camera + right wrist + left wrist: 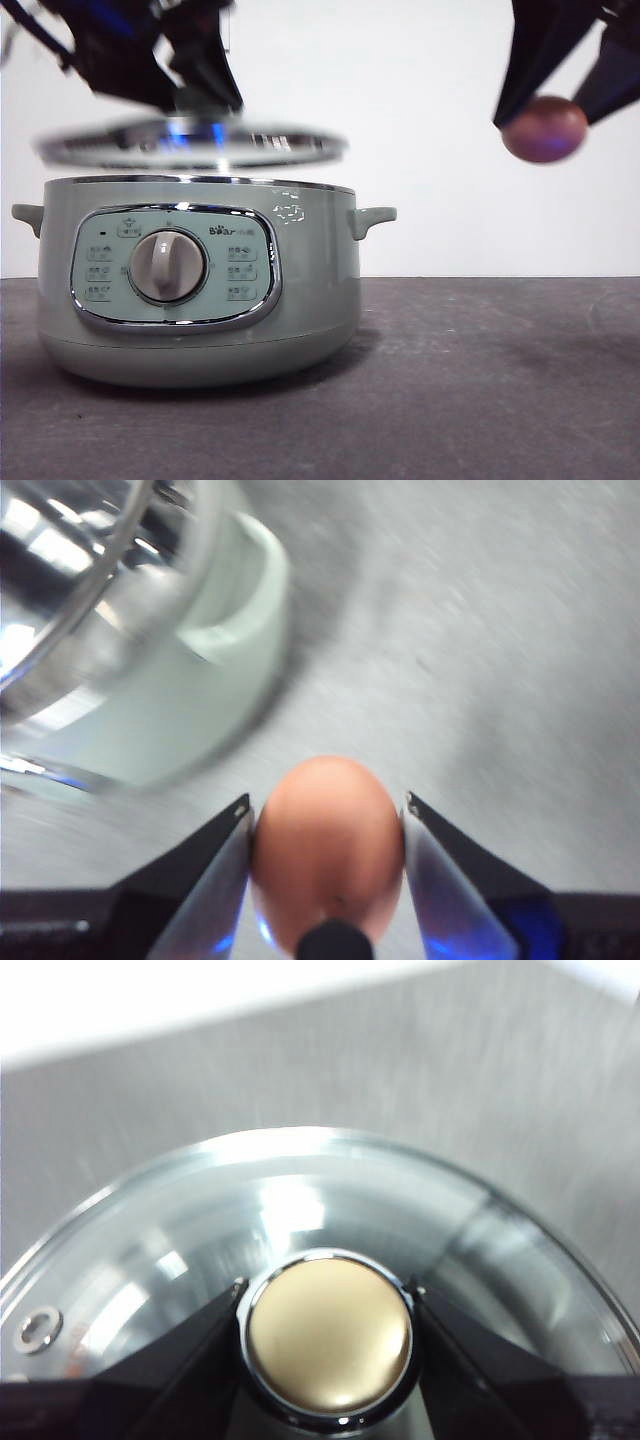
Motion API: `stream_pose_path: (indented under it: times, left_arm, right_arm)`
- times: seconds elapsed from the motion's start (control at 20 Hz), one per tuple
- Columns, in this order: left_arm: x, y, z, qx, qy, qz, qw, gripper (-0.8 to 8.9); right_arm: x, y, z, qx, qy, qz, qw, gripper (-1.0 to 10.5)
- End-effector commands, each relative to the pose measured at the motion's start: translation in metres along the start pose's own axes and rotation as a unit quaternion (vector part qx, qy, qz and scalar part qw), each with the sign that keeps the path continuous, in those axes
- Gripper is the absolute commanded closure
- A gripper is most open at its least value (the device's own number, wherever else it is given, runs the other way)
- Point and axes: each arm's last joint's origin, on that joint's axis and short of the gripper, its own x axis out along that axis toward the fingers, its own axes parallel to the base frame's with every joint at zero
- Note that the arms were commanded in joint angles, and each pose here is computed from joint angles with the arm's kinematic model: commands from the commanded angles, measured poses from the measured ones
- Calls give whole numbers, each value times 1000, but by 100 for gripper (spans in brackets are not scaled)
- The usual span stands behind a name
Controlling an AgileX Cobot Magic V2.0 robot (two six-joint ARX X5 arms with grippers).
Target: Pick up the egg,open the lid,put the egg in the pot,close the lid
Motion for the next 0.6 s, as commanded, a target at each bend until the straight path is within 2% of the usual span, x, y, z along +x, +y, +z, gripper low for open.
stream_pose_path:
  times: [0.05, 0.3, 0.6]
  left_arm:
    - [-34, 0, 22, 4, -84, 19, 996, 822]
    - [-109, 4, 37, 14, -179, 83, 980, 822]
    - [-182, 9, 28, 6, -237, 154, 959, 822]
  right_arm:
    - [-8, 10, 21, -4, -27, 49, 998, 959]
    - [2, 42, 70, -50, -29, 100, 993, 959]
    - [70, 95, 121, -130, 36, 117, 984, 959]
